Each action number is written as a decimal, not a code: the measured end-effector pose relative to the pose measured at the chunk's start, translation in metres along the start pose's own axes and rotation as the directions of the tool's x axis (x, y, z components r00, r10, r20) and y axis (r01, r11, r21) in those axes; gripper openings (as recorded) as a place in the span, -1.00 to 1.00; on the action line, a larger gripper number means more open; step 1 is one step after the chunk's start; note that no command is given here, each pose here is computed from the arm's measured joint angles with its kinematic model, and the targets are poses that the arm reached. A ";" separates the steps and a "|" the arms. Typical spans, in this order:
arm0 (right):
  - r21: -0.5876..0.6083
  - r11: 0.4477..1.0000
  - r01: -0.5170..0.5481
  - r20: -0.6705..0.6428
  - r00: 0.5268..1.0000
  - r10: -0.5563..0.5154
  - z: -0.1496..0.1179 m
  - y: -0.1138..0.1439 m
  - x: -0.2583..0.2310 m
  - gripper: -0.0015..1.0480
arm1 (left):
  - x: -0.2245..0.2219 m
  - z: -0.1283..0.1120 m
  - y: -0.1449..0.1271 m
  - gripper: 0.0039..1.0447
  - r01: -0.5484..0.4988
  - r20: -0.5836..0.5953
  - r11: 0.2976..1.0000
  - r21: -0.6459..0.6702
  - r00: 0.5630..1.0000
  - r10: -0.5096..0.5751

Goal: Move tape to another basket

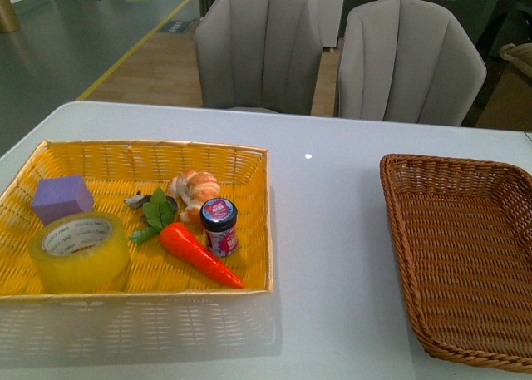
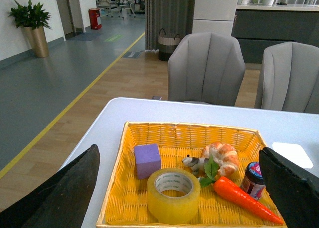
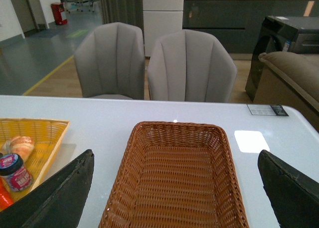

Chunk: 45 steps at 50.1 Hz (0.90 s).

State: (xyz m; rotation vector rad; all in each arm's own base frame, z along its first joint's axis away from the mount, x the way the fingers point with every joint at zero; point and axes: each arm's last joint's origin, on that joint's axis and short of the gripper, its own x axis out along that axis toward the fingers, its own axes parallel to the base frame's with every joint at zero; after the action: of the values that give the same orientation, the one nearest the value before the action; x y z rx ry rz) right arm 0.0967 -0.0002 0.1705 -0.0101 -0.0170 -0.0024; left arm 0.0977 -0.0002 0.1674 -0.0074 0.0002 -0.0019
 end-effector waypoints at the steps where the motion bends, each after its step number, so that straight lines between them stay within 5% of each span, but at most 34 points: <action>1: 0.000 1.000 0.000 0.000 1.000 0.000 0.000 0.000 0.000 0.83 | 0.000 0.000 0.000 0.83 0.000 0.000 1.000 0.000 1.000 0.000; 38: 0.000 1.000 -0.002 -0.001 1.000 0.002 0.000 0.000 0.000 0.83 | 0.000 0.000 0.000 0.83 0.000 0.000 1.000 0.000 1.000 0.000; 45: 0.056 0.955 -0.292 -0.255 0.920 0.296 0.002 -0.009 0.021 0.83 | 0.000 0.000 0.000 0.83 0.000 0.000 1.000 0.000 1.000 0.000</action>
State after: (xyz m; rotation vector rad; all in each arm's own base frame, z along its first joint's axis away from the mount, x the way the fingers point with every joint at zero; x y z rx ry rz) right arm 0.1180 -0.0096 0.1731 0.0051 0.2491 0.2985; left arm 0.0977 -0.0002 0.1674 -0.0074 0.0002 -0.0023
